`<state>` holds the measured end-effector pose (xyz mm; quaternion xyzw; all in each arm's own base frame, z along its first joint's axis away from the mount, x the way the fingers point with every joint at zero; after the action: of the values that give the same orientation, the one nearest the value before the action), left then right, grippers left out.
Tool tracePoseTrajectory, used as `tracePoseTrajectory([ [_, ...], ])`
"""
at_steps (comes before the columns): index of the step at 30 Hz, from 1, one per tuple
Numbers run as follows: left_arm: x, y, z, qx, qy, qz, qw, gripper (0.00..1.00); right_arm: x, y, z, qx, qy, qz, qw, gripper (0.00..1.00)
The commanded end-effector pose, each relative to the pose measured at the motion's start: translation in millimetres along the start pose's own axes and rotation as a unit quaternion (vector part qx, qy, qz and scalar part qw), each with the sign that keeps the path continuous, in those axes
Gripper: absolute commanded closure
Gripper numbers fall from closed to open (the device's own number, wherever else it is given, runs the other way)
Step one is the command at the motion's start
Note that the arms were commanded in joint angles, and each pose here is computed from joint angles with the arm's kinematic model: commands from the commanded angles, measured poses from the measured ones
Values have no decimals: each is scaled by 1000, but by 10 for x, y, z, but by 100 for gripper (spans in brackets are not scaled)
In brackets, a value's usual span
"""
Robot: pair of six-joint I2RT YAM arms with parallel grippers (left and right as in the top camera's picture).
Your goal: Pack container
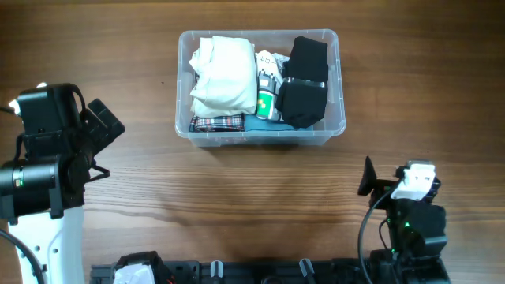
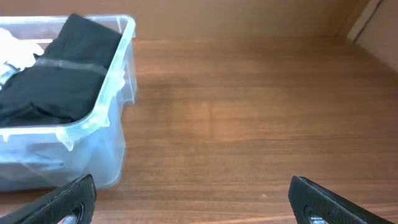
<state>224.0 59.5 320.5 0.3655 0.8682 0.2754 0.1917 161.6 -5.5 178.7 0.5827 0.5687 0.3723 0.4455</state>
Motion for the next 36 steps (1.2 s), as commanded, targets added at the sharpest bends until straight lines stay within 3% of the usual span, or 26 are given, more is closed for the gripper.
tracePoseTrajectory([
  [1,19,13,1,-4,5,-13,1000,0,37,-164,56,-7,12,-1,1000,0],
  [6,19,13,1,-4,5,-13,1000,0,71,-271,124,0,21,48,999,0],
  [26,17,15,-29,-10,0,-13,1000,0,74,-272,124,1,23,48,999,0],
  [30,103,-131,-261,-38,-30,-11,999,0,75,-272,124,1,23,48,999,0],
  [36,424,-620,-353,-83,-62,-17,994,0,74,-272,124,1,23,48,999,0],
])
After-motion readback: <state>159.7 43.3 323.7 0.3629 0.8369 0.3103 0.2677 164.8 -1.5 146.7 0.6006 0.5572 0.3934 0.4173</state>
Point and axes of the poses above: each gripper's point midway between its finger pads, its own z axis out along the fingers, its own x axis along the line the jaws close on, y = z × x, the point moved 6 cm from there along -z, back along the fingers, and after that the axes turned 3 degrees about -z, right-handed, at the moved point
